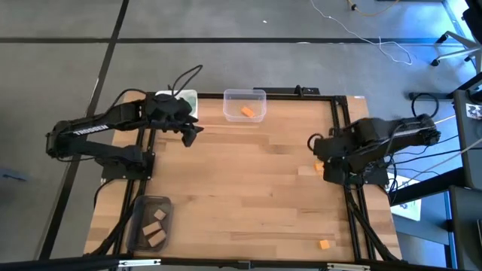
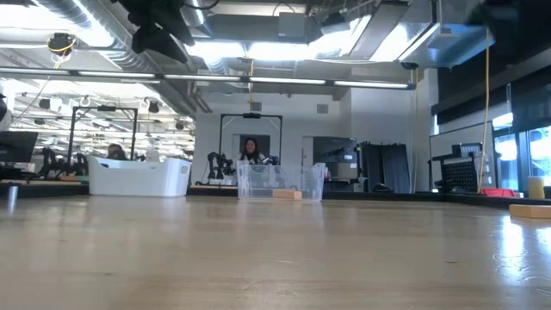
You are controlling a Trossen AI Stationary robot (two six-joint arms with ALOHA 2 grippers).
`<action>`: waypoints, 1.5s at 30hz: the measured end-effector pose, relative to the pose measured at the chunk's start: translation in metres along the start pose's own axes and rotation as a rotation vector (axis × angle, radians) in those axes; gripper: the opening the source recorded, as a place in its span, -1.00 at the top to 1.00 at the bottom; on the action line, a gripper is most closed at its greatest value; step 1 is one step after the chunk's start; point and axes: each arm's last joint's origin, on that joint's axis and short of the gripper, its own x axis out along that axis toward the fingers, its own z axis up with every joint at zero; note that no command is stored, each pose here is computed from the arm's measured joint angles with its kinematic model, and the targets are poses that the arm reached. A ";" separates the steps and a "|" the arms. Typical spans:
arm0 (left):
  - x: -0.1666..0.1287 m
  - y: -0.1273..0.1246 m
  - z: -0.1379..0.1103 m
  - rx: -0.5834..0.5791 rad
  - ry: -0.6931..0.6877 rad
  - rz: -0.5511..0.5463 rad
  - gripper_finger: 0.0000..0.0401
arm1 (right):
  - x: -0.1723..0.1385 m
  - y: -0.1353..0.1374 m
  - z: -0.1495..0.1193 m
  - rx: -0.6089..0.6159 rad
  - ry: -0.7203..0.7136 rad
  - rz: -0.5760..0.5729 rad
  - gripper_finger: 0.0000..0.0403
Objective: Sort & place blocks by color
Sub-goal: Put the top orange block into the transparent bin
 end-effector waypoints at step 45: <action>0.001 0.001 0.001 -0.050 -0.028 0.073 -0.05 | 0.174 -0.067 -0.023 0.727 0.153 -0.108 0.02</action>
